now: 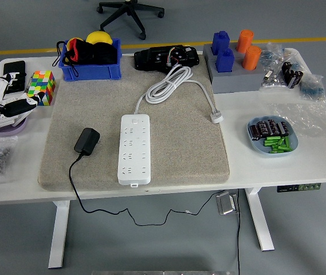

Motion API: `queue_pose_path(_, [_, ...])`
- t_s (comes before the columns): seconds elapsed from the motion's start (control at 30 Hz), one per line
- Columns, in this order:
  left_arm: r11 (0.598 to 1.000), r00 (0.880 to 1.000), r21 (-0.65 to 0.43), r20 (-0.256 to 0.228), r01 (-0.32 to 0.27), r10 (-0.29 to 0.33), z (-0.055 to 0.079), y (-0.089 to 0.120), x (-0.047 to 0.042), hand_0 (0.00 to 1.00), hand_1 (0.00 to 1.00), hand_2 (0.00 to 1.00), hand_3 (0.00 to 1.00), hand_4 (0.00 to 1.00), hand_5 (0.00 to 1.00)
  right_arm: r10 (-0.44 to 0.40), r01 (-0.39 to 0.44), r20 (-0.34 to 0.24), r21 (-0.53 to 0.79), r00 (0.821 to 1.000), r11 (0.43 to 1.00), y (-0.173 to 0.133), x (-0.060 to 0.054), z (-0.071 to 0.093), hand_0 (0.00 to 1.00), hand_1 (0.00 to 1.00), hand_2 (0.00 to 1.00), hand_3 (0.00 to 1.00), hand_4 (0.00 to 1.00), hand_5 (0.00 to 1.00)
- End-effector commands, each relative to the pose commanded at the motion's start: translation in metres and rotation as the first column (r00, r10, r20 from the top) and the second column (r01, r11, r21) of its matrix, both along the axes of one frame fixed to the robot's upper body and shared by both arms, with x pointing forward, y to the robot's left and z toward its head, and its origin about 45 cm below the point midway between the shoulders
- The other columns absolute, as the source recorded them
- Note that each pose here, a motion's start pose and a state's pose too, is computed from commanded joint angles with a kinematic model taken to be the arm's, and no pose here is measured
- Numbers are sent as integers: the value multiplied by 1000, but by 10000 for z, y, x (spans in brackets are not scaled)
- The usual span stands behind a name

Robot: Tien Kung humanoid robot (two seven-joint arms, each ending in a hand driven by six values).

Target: Pull the plug out,throw it away,press the button

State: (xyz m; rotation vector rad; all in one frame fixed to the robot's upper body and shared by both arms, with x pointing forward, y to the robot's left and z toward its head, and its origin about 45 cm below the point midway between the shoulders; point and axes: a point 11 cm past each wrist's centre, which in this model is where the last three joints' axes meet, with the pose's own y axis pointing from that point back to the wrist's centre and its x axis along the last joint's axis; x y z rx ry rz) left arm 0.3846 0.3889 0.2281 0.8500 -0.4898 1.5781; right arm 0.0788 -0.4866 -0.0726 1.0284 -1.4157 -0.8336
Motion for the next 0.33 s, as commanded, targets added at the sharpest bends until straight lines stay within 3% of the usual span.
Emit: queue_pose_path(0.33, [1000, 1000, 2, 2, -2, 2, 8, 17, -10, 815, 804, 849, 862, 777, 445, 1, -1, 2, 0, 1000, 1000, 2, 10, 1, 755, 705, 714, 727, 763, 649])
